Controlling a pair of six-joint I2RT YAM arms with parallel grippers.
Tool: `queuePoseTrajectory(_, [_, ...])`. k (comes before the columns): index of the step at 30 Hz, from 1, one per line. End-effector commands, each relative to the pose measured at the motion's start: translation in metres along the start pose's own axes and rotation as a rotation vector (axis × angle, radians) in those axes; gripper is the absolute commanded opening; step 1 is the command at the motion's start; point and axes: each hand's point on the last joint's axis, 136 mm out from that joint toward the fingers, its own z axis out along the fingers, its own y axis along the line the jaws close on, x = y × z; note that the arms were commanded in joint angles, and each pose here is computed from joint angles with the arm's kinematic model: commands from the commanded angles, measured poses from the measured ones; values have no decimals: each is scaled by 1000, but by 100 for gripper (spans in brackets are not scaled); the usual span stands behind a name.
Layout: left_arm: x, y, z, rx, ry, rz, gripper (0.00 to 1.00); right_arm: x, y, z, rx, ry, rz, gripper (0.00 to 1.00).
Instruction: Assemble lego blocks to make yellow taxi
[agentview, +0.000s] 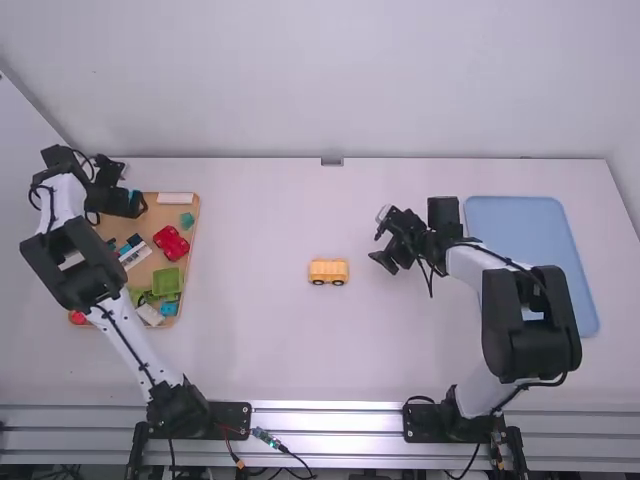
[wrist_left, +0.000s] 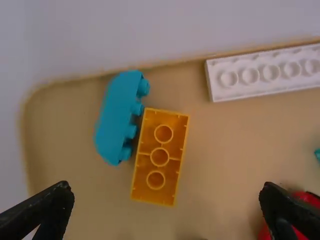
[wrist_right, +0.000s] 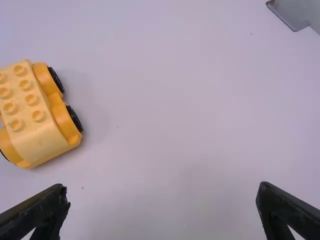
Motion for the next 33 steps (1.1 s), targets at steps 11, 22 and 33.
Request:
queuePoseTrajectory(11, [-22, -13, -2, 45, -66, -39, 99, -22, -14, -8, 58, -65, 25, 99])
queuePoseTrajectory(22, [1, 34, -11, -208, 47, -295, 98, -27, -17, -8, 70, -85, 29, 99])
queuePoseTrajectory(33, [15, 16, -10, -143, 123, -225, 98, -28, -18, -9, 69, -90, 87, 99])
